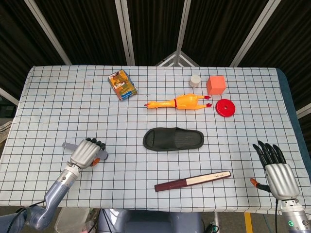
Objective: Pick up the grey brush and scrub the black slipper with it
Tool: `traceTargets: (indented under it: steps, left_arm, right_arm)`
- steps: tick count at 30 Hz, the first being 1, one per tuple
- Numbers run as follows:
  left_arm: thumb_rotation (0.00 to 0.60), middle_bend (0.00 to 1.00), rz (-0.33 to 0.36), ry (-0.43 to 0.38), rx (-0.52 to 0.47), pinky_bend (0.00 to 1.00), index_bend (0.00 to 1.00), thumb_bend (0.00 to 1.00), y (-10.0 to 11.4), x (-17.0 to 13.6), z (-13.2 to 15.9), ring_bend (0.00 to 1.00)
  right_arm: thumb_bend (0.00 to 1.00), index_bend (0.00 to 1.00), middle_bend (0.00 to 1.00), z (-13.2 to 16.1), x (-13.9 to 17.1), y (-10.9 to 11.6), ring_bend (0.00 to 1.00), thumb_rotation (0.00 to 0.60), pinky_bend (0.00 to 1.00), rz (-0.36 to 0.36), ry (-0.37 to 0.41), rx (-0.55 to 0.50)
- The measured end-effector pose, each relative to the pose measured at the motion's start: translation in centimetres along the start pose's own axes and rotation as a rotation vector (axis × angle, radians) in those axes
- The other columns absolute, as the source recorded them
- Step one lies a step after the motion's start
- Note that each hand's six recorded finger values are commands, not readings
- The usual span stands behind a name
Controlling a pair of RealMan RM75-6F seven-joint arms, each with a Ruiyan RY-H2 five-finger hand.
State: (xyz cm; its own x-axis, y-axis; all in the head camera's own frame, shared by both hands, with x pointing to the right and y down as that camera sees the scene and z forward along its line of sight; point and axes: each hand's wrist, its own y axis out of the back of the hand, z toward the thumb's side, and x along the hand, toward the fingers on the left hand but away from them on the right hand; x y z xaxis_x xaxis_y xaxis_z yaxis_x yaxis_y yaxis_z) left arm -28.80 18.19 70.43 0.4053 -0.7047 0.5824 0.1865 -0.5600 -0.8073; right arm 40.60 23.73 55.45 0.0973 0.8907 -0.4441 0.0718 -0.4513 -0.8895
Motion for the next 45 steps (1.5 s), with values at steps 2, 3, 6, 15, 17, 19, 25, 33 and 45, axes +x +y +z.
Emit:
traceTargets:
  steps: [2, 3, 6, 15, 17, 19, 25, 33, 45]
  left_arm:
    - [0.6, 0.53, -0.002, 0.005, 0.0, 0.49, 0.51, 0.41, -0.1, 0.1, -0.1, 0.41]
    - [0.6, 0.55, -0.001, 0.006, 0.0, 0.51, 0.53, 0.41, -0.1, 0.2, -0.2, 0.42]
    - [0.6, 0.58, 0.014, 0.017, -0.004, 0.55, 0.56, 0.42, -0.2, 0.3, -0.4, 0.45]
    - [0.6, 0.66, 0.055, 0.032, -0.02, 0.65, 0.64, 0.45, 0.0, 0.3, -0.7, 0.53]
    - [0.6, 0.67, 0.065, 0.036, -0.023, 0.67, 0.66, 0.47, 0.1, 0.4, -0.8, 0.55]
    - [0.6, 0.68, 0.079, 0.041, -0.025, 0.68, 0.67, 0.48, 0.4, 0.5, -0.9, 0.56]
    - [0.6, 0.68, 0.131, 0.036, -0.099, 0.68, 0.66, 0.48, 2.6, 0.7, -0.5, 0.56]
    - [0.6, 0.67, 0.209, 0.049, -0.194, 0.68, 0.66, 0.48, 6.1, 1.4, -0.1, 0.56]
    - [0.6, 0.67, 0.205, 0.037, -0.313, 0.68, 0.65, 0.47, 10.3, 4.1, 2.3, 0.56]
  right_arm:
    - [0.21, 0.0, 0.0, 0.0, 0.0, -0.1, 0.0, 0.6, 0.02, 0.004, 0.001, 0.0]
    - [0.21, 0.0, 0.0, 0.1, 0.0, -0.1, 0.0, 0.6, 0.02, 0.006, 0.002, -0.001]
    - [0.21, 0.0, 0.0, 0.3, 0.0, -0.3, 0.0, 0.6, 0.02, 0.018, 0.01, -0.004]
    - [0.21, 0.0, 0.0, 0.5, -0.2, -0.4, 0.0, 0.6, 0.02, 0.022, 0.019, -0.007]
    - [0.21, 0.0, 0.0, 0.5, -0.2, -0.4, 0.0, 0.6, 0.02, 0.022, 0.02, -0.006]
    - [0.21, 0.0, 0.0, 0.5, -0.3, -0.5, 0.0, 0.6, 0.02, 0.021, 0.021, -0.006]
    - [0.21, 0.0, 0.0, 0.5, -0.9, -1.1, 0.0, 0.6, 0.03, 0.035, 0.038, -0.001]
    - [0.52, 0.07, 0.01, 2.1, -1.7, -1.9, 0.0, 0.6, 0.11, 0.048, 0.135, 0.072]
    - [0.7, 0.22, 0.12, 11.7, -5.7, -5.7, 0.08, 0.6, 0.17, 0.169, 0.507, 0.233]
